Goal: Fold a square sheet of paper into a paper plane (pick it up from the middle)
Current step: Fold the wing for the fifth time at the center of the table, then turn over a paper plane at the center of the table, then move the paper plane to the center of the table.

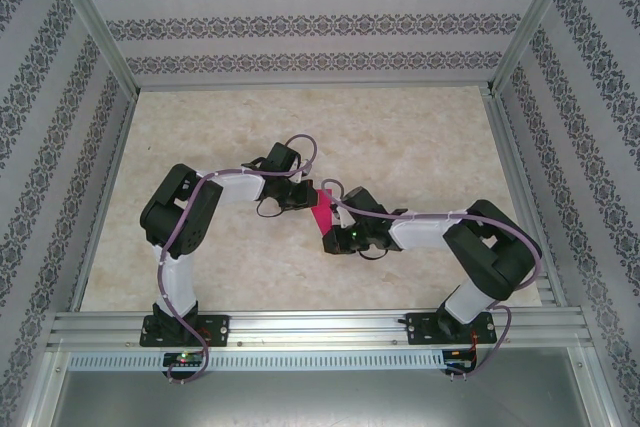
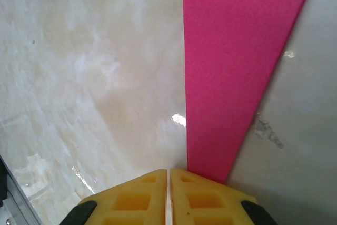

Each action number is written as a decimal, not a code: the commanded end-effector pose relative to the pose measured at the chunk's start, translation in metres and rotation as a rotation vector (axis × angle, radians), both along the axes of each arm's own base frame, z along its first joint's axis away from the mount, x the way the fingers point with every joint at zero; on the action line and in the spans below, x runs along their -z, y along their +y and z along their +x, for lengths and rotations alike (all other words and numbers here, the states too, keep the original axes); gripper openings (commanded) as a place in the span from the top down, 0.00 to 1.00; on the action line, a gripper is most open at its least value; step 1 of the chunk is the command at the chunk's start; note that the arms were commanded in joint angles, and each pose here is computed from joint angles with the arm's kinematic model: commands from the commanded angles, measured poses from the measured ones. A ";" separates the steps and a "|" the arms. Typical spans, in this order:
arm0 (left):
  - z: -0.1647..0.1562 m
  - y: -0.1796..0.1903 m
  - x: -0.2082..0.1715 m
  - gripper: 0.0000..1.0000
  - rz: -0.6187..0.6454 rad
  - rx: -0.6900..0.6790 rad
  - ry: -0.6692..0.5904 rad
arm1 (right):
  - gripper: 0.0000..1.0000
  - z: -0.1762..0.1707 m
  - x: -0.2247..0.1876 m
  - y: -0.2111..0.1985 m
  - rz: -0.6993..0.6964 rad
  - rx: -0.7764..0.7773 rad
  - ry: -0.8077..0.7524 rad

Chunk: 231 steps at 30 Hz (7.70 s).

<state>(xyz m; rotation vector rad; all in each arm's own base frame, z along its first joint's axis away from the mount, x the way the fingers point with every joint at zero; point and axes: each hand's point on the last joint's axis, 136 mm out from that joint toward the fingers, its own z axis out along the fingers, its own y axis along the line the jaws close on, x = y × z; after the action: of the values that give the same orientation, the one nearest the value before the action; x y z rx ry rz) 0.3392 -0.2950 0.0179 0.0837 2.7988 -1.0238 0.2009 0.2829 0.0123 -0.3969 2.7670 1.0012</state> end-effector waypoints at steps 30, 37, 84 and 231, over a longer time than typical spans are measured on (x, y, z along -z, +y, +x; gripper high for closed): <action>0.003 0.014 -0.049 0.61 0.155 -0.088 0.021 | 0.46 0.067 -0.077 -0.062 -0.064 0.339 -0.229; -0.012 0.030 -0.051 0.40 0.417 -0.112 0.009 | 0.30 0.097 -0.072 -0.100 -0.096 0.520 -0.241; -0.014 -0.008 -0.068 1.00 0.585 -0.075 -0.133 | 0.22 0.089 -0.050 -0.145 -0.168 0.668 -0.189; 0.007 0.047 -0.062 0.56 0.098 -0.303 -0.064 | 0.87 0.079 -0.029 -0.021 -0.372 0.342 -0.144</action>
<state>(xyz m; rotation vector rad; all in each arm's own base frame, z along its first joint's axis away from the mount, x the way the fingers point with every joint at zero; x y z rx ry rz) 0.3352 -0.2683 0.0609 -0.2482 2.7338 -0.8536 0.2716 0.2623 0.0315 -0.0086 2.7822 0.4339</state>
